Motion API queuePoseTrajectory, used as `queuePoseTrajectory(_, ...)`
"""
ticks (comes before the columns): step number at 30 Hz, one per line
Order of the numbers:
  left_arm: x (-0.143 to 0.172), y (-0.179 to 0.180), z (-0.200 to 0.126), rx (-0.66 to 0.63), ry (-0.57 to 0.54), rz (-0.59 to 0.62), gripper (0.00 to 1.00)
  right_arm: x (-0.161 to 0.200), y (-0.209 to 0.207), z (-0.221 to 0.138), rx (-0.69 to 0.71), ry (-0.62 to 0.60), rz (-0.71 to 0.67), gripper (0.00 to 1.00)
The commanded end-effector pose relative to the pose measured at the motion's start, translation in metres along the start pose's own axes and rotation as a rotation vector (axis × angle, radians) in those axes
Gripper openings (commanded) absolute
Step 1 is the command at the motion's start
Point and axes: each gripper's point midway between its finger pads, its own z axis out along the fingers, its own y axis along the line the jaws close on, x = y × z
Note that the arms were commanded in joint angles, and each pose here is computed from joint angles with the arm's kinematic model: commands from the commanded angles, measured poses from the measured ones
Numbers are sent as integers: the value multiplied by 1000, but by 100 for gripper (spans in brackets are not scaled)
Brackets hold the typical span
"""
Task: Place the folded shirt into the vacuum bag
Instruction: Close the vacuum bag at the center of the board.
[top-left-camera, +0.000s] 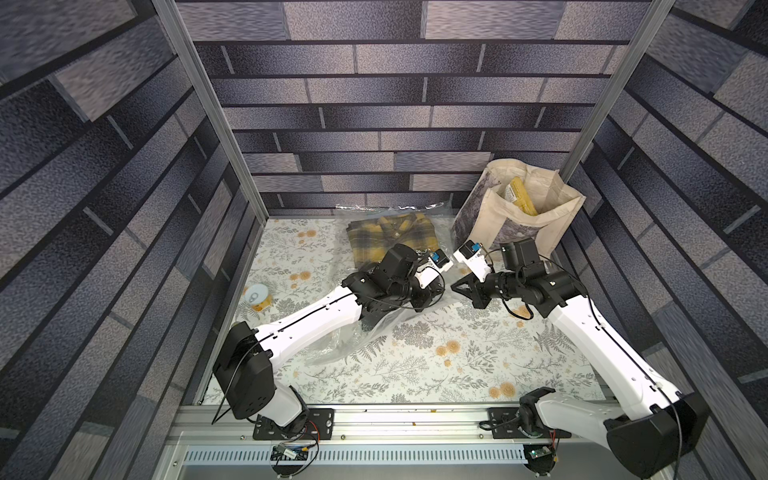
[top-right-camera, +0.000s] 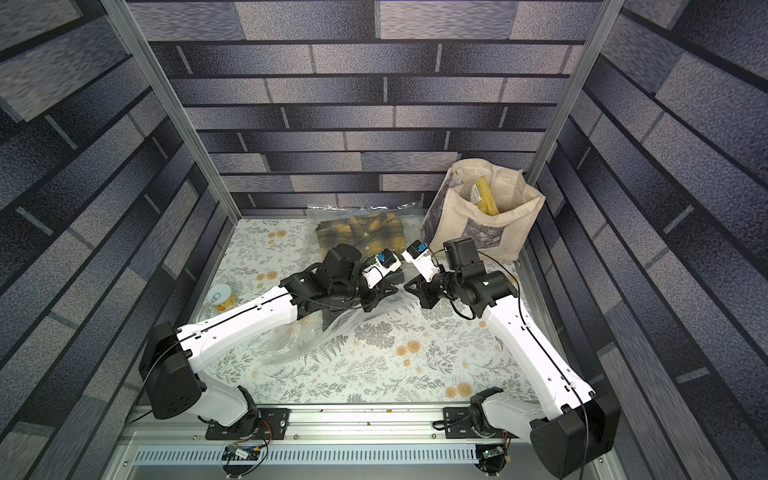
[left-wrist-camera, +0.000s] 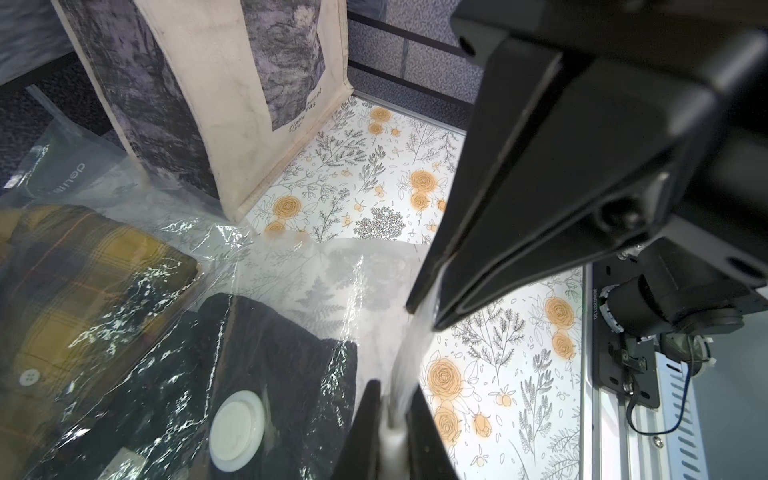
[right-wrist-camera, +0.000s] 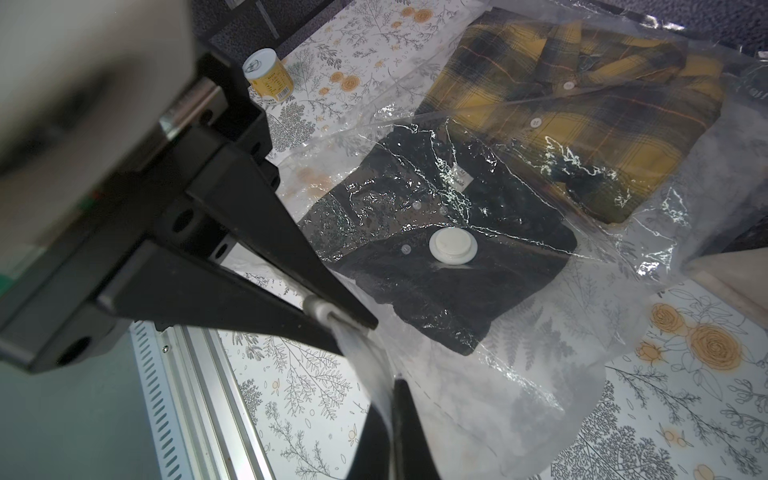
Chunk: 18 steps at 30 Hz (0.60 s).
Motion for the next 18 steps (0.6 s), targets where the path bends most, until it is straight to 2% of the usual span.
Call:
queuePoseTrajectory(1, 52, 13, -22, -94, 227, 0, 10, -8, -29, -22, 170, -49, 23, 0)
queuePoseTrajectory(11, 70, 10, -26, -95, 255, -47, 10, -8, -59, -35, 313, -104, 115, 0)
queuePoseTrajectory(18, 86, 6, -40, -107, 301, -60, 10, -5, -83, -52, 432, -138, 186, 0)
